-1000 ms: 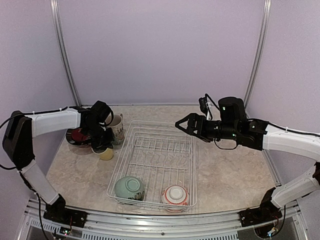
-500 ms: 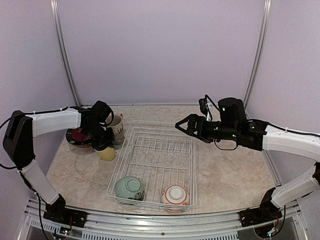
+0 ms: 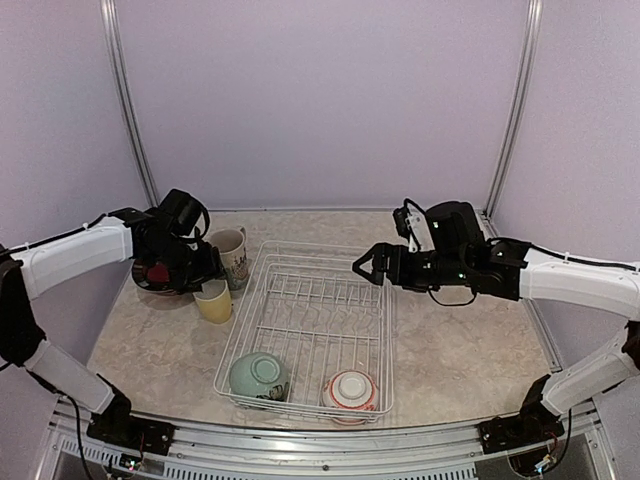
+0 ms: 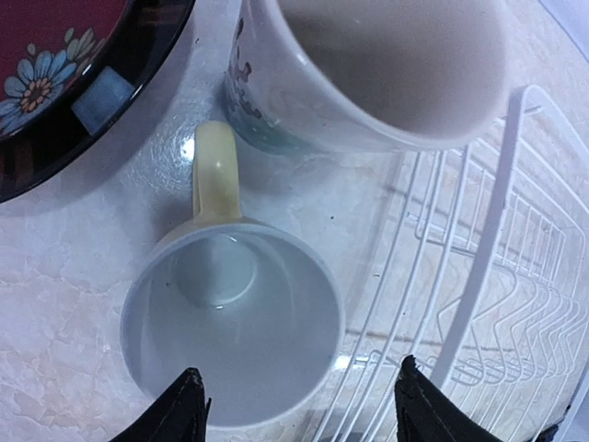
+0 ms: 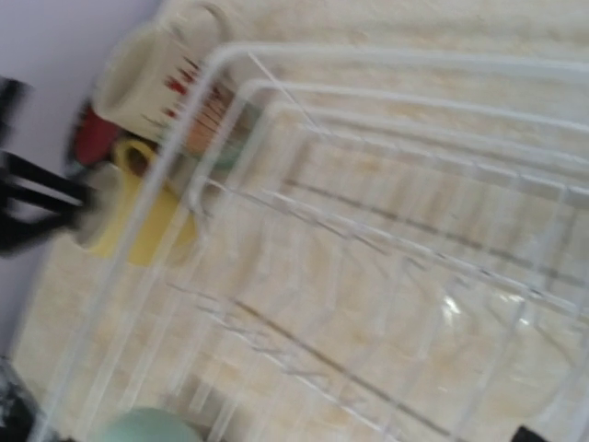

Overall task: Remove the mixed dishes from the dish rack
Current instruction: Place the cup at the center of the board, then adjust the bowl on the dish rack.

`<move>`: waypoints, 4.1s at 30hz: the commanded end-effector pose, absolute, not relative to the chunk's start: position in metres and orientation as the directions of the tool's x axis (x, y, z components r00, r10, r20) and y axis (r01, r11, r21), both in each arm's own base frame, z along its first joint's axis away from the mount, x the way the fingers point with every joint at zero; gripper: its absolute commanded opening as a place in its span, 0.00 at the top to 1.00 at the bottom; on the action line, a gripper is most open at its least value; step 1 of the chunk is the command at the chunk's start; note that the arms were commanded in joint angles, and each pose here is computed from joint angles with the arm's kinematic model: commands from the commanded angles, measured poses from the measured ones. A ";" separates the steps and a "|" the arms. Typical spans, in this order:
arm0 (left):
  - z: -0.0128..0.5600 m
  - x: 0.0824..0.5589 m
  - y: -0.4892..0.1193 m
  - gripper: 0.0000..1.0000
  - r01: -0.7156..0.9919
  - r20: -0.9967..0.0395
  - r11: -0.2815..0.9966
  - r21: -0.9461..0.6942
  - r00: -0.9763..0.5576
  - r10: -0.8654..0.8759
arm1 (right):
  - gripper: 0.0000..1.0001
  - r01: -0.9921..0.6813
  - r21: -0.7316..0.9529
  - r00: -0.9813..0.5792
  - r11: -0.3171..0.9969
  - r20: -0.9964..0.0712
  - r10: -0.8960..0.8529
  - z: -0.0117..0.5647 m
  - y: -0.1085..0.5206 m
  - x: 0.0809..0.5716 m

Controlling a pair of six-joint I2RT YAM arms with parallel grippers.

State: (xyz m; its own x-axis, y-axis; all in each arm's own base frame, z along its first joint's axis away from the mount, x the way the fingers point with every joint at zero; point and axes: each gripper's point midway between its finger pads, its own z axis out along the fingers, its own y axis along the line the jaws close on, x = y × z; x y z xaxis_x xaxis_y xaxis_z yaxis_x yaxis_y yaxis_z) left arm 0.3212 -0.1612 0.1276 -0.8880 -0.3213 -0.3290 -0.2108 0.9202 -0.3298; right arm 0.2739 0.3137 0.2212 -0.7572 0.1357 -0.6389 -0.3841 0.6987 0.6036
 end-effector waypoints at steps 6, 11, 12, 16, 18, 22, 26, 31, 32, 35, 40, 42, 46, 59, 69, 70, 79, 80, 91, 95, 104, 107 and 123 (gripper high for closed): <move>0.181 0.295 -0.154 0.27 -0.121 -0.413 0.909 -0.399 -0.861 -0.296 | 0.00 -0.530 0.300 -0.732 0.793 -0.634 -0.249 0.180 0.346 0.241; 0.235 0.283 -0.157 0.21 0.015 -0.531 0.874 -0.485 -0.799 -0.281 | 0.03 -0.649 0.228 -0.701 0.726 -0.549 -0.455 0.156 0.361 0.196; 0.247 0.281 -0.157 0.20 0.044 -0.557 0.865 -0.499 -0.781 -0.281 | 0.04 -0.669 0.216 -0.693 0.711 -0.526 -0.493 0.151 0.362 0.188; 0.289 0.275 -0.162 0.14 0.165 -0.645 0.825 -0.541 -0.710 -0.282 | 0.04 -0.733 0.150 -0.651 0.663 -0.436 -0.621 0.134 0.365 0.161; 0.308 0.273 -0.169 0.10 0.236 -0.679 0.800 -0.551 -0.685 -0.265 | 0.04 -0.750 0.130 -0.639 0.649 -0.398 -0.658 0.127 0.365 0.153; 0.325 0.276 -0.180 0.04 0.303 -0.702 0.779 -0.549 -0.673 -0.233 | 0.04 -0.764 0.142 -0.625 0.630 -0.407 -0.666 0.126 0.378 0.151; 0.319 0.282 -0.187 0.02 0.297 -0.686 0.775 -0.557 -0.691 -0.228 | 0.04 -0.762 0.250 -0.625 0.597 -0.522 -0.580 0.146 0.425 0.160; 0.304 0.281 -0.191 0.02 0.271 -0.650 0.773 -0.574 -0.724 -0.229 | 0.11 -0.773 0.365 -0.626 0.518 -0.568 -0.534 0.153 0.469 0.158; 0.301 0.281 -0.191 0.02 0.266 -0.645 0.773 -0.576 -0.728 -0.230 | 0.13 -0.775 0.366 -0.625 0.515 -0.560 -0.543 0.149 0.474 0.159; 0.297 0.278 -0.191 0.01 0.255 -0.633 0.770 -0.584 -0.737 -0.236 | 0.19 -0.783 0.345 -0.616 0.517 -0.544 -0.570 0.139 0.484 0.164; 0.287 0.273 -0.191 0.01 0.237 -0.613 0.771 -0.592 -0.753 -0.239 | 0.28 -0.788 0.360 -0.614 0.500 -0.525 -0.589 0.124 0.495 0.162; 0.284 0.272 -0.192 0.01 0.233 -0.605 0.769 -0.595 -0.759 -0.239 | 0.31 -0.785 0.368 -0.618 0.498 -0.510 -0.598 0.117 0.496 0.160; 0.279 0.271 -0.193 0.01 0.227 -0.598 0.771 -0.595 -0.767 -0.235 | 0.36 -0.778 0.349 -0.627 0.523 -0.486 -0.608 0.107 0.485 0.160; 0.262 0.273 -0.194 0.01 0.187 -0.560 0.784 -0.592 -0.794 -0.234 | 0.39 -0.753 0.259 -0.654 0.605 -0.401 -0.641 0.080 0.449 0.160; 0.259 0.270 -0.199 0.01 0.191 -0.541 0.776 -0.601 -0.812 -0.219 | 0.40 -0.731 0.220 -0.676 0.646 -0.366 -0.640 0.064 0.430 0.159; 0.259 0.268 -0.201 0.02 0.197 -0.532 0.770 -0.607 -0.821 -0.209 | 0.40 -0.731 0.226 -0.676 0.644 -0.369 -0.638 0.063 0.431 0.159; 0.262 0.219 -0.228 0.11 0.244 -0.419 0.684 -0.688 -0.902 -0.099 | 0.42 -0.714 0.248 -0.694 0.655 -0.376 -0.614 0.049 0.425 0.155; 0.259 0.213 -0.231 0.14 0.237 -0.395 0.674 -0.700 -0.914 -0.090 | 0.42 -0.712 0.252 -0.696 0.656 -0.378 -0.610 0.048 0.426 0.155; 0.205 0.162 -0.260 0.24 0.115 -0.207 0.698 -0.707 -0.977 -0.049 | 0.42 -0.706 0.266 -0.698 0.657 -0.415 -0.583 0.055 0.430 0.159; 0.187 0.155 -0.266 0.24 0.097 -0.192 0.753 -0.651 -0.981 -0.040 | 0.43 -0.702 0.268 -0.702 0.660 -0.417 -0.577 0.054 0.429 0.158; 0.150 0.146 -0.273 0.23 0.052 -0.155 0.831 -0.554 -0.987 -0.041 | 0.42 -0.704 0.271 -0.699 0.656 -0.424 -0.576 0.054 0.430 0.159; 0.141 0.145 -0.270 0.26 0.014 -0.138 0.827 -0.562 -0.987 -0.077 | 0.43 -0.706 0.275 -0.698 0.653 -0.426 -0.575 0.053 0.430 0.158; 0.140 0.143 -0.298 0.19 0.044 -0.113 0.719 -0.693 -0.992 -0.048 | 0.43 -0.698 0.294 -0.707 0.653 -0.432 -0.561 0.053 0.429 0.156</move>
State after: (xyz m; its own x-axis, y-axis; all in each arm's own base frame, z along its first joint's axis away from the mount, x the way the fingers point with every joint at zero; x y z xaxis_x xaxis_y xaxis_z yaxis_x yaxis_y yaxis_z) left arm 0.1414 -0.2788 0.1338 -0.9910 -0.0953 -0.0944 -0.0160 0.7825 -0.6224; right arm 0.1590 0.4496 0.0825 -0.6887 -0.5292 -0.4956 -0.7162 0.6031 0.3512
